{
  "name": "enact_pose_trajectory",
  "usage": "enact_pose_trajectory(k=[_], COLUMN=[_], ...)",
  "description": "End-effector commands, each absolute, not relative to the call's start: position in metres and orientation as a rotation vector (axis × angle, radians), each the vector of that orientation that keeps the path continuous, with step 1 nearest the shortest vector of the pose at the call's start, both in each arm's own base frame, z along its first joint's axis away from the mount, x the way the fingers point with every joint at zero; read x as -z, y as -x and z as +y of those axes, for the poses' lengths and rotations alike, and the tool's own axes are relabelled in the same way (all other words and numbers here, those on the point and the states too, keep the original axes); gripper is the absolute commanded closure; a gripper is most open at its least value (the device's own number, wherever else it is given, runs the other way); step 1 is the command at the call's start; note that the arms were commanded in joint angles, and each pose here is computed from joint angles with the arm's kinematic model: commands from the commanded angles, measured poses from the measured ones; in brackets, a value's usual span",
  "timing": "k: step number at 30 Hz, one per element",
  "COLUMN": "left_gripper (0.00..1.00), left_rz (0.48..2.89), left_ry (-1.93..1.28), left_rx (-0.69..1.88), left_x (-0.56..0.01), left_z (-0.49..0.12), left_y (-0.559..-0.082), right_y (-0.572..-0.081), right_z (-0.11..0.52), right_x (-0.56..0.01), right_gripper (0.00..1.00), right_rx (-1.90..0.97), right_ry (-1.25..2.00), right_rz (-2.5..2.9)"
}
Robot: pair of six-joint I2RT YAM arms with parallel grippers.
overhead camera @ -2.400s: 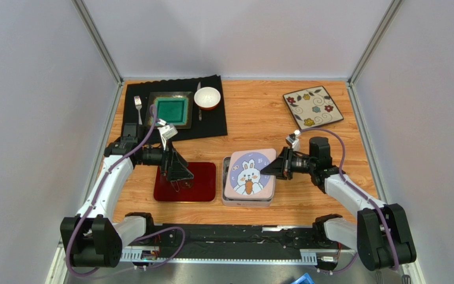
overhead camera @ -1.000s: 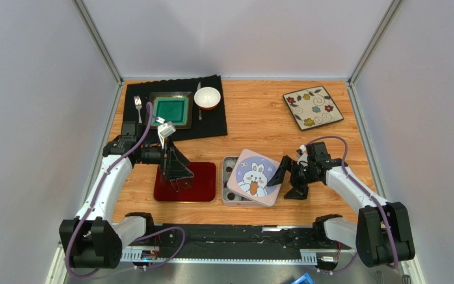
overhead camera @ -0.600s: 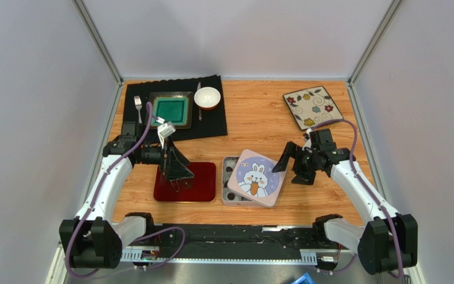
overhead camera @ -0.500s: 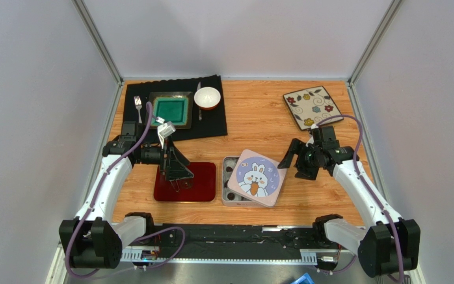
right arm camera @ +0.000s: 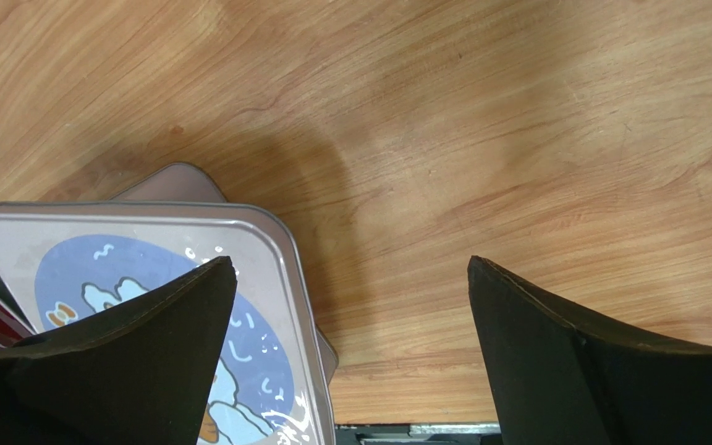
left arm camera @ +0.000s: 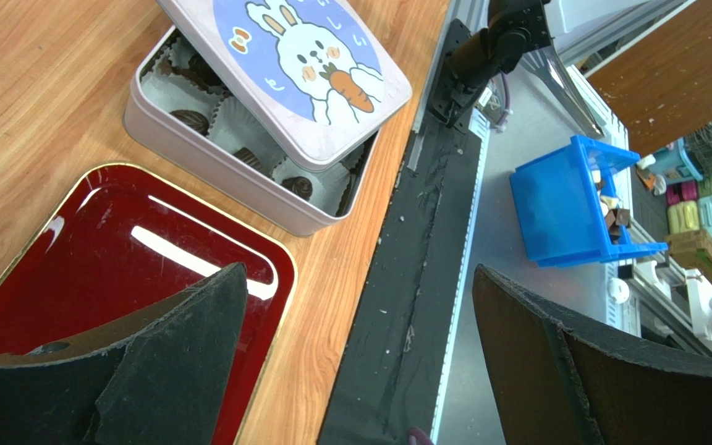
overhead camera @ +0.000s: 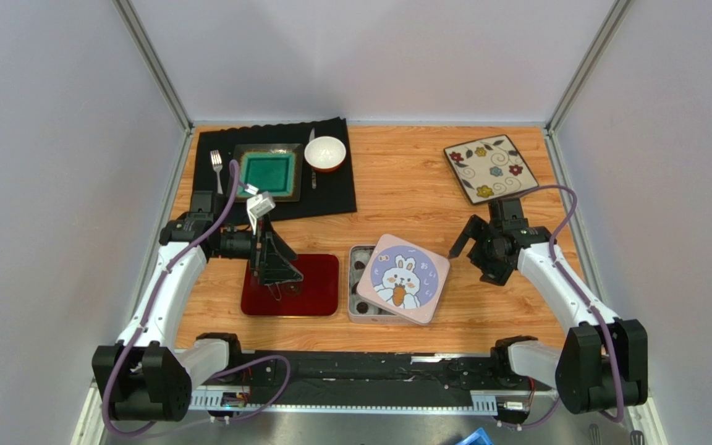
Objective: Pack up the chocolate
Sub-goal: Close the box lid on the packing box.
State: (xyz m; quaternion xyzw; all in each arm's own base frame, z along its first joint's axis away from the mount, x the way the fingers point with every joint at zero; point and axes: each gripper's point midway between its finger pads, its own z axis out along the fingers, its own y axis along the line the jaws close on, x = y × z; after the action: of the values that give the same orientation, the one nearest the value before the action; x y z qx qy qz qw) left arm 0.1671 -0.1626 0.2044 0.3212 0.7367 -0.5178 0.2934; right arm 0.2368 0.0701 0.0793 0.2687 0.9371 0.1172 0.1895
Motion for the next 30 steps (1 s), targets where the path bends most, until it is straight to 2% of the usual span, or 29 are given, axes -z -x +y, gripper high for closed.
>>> enact_pose_trajectory(k=[1,11,16,22,30], left_gripper=[0.01,0.01,0.01,0.01,0.01], left_rz=[1.859,1.848,1.849,1.851,1.847], left_ry=[-0.925,-0.928,-0.940,-0.945,-0.948], left_rx=[1.350,1.360,1.352,1.350,1.357], left_x=[-0.226,-0.228,-0.228,-0.226,-0.226], left_z=[-0.165,-0.165,-0.165,-0.164,-0.165], left_y=[-0.167,-0.165,-0.163,-0.162,-0.161], right_y=[-0.261,-0.289,-0.297,-0.300,-0.303], right_z=[0.070,0.079,0.101,0.120,0.144], right_x=[-0.075,-0.061,-0.051,-0.052,-0.056], right_gripper=[0.00,0.00,0.00,0.07,0.06], right_rx=[-0.356,-0.376,-0.365,-0.376,-0.437], right_ry=[-0.906,-1.100,-1.087,-1.097,-1.120], right_rz=[2.512,2.361,2.389,2.375,2.358])
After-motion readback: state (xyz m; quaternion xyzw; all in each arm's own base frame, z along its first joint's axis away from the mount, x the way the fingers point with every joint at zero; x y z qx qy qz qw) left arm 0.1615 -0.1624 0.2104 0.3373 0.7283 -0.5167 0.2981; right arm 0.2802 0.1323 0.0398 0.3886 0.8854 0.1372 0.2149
